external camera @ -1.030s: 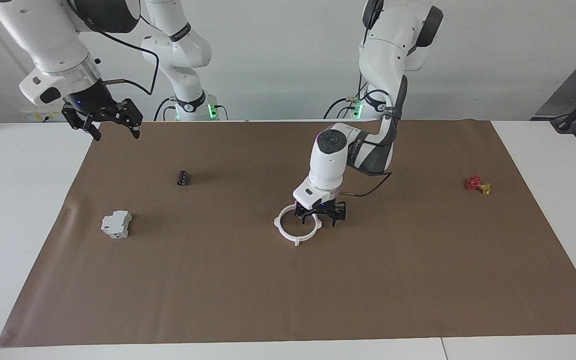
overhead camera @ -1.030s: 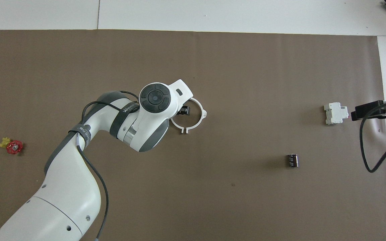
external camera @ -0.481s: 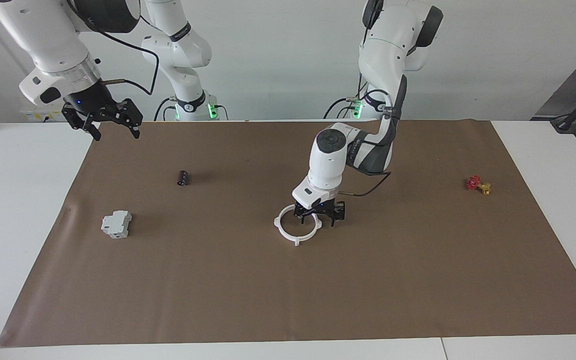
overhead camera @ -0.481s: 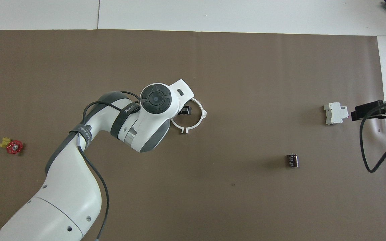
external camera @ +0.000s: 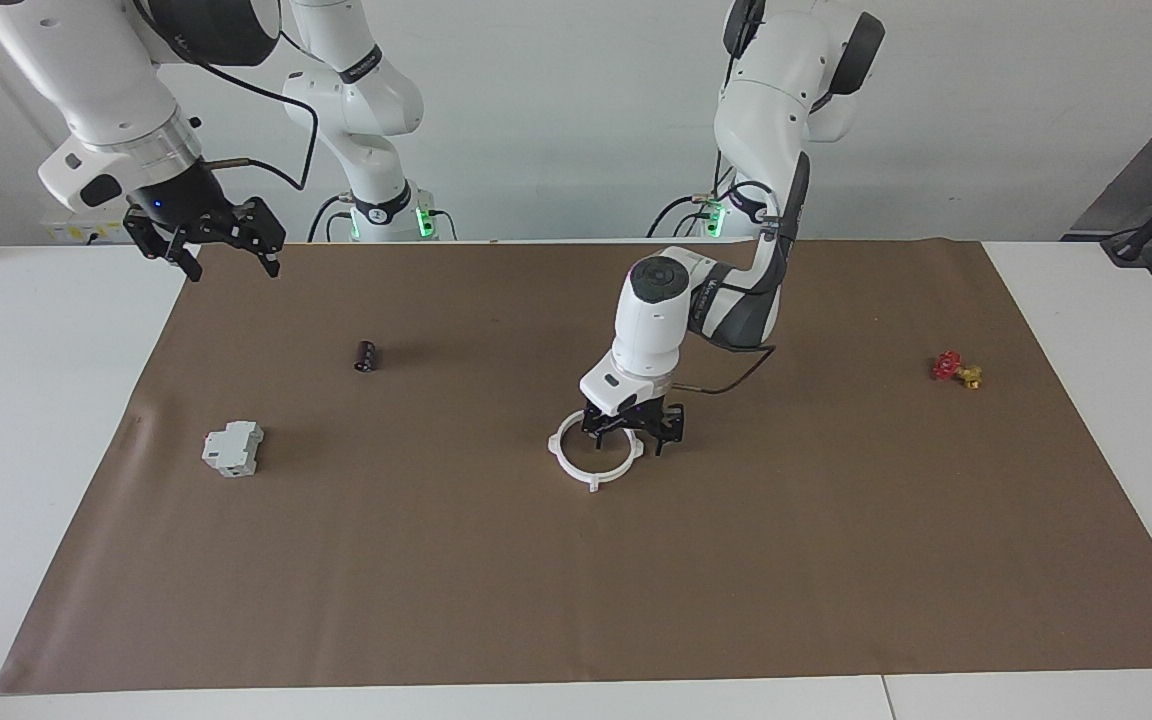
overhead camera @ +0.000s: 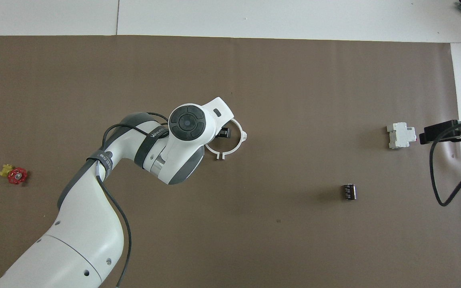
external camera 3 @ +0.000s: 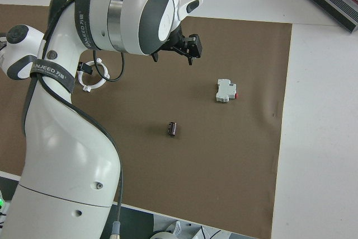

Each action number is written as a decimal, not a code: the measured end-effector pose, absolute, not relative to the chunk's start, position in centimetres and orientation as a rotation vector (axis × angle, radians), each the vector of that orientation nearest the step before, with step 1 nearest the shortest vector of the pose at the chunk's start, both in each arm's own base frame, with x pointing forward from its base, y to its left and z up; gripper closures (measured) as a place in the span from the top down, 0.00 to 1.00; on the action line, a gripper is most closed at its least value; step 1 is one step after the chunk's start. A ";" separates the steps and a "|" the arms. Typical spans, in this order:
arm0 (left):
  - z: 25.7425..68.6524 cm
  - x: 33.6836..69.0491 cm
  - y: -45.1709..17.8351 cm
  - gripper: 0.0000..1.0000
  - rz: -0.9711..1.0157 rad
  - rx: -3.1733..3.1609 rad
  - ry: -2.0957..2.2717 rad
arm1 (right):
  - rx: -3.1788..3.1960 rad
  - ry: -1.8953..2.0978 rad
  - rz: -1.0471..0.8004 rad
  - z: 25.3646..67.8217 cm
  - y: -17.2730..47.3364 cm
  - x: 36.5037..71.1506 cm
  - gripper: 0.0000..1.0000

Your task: Assemble drain pipe with both arms

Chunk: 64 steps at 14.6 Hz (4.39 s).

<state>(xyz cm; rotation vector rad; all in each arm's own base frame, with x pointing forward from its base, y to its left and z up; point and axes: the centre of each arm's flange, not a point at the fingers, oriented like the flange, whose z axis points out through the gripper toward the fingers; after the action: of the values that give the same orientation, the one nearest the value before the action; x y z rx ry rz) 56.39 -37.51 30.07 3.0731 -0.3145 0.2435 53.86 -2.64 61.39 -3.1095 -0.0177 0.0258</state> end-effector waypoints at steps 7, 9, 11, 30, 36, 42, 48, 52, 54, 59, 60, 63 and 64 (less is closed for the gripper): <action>35.5 56.8 -36.6 1.00 0.197 3.119 -0.279 | -3.109 -0.018 0.026 61.4 -2.6 53.9 1.00; 39.6 56.9 -34.6 1.00 0.206 3.125 -0.218 | -3.109 -0.018 0.026 61.4 -2.6 53.9 1.00; 42.9 57.3 -31.9 1.00 0.215 3.140 -0.153 | -3.109 -0.018 0.026 61.4 -2.6 53.9 1.00; 54.9 57.2 -4.0 1.00 -0.052 3.077 -0.667 | -3.111 0.062 0.029 61.4 -0.1 53.9 1.00; 61.0 52.1 -3.9 1.00 -0.119 3.090 -0.652 | -3.111 0.063 0.029 61.4 -0.1 53.9 1.00; 65.4 50.8 -2.9 1.00 -0.117 3.125 -0.463 | -3.111 0.063 0.029 61.4 -0.1 53.9 1.00; 63.0 51.1 -3.3 1.00 -0.154 3.106 -0.501 | -3.111 0.063 0.029 61.4 -0.1 53.9 1.00; 63.0 51.1 -3.2 1.00 -0.129 3.069 -0.504 | -3.111 0.063 0.029 61.4 -0.1 53.9 1.00; 63.3 51.2 -2.6 1.00 -0.101 3.047 -0.411 | -3.111 0.063 0.029 61.4 -0.1 53.9 1.00; 63.4 51.2 -3.2 1.00 -0.092 3.062 -0.269 | -3.112 0.062 0.017 61.9 -0.1 53.7 1.00; 63.5 51.3 -3.2 1.00 -0.076 3.064 -0.261 | -3.113 0.062 0.020 62.1 -0.1 53.5 1.00; 63.8 51.7 -3.3 1.00 -0.023 3.070 -0.211 | -3.114 0.061 0.019 62.8 0.0 52.9 1.00; 63.9 51.7 -3.4 1.00 -0.019 3.071 -0.206 | -3.115 0.061 0.015 63.0 0.0 52.8 1.00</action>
<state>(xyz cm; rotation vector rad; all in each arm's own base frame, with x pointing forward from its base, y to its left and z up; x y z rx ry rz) 51.73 -3.37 63.85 3.0712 -0.2059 -0.0189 52.80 -0.02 62.97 -3.1149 0.0613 0.0146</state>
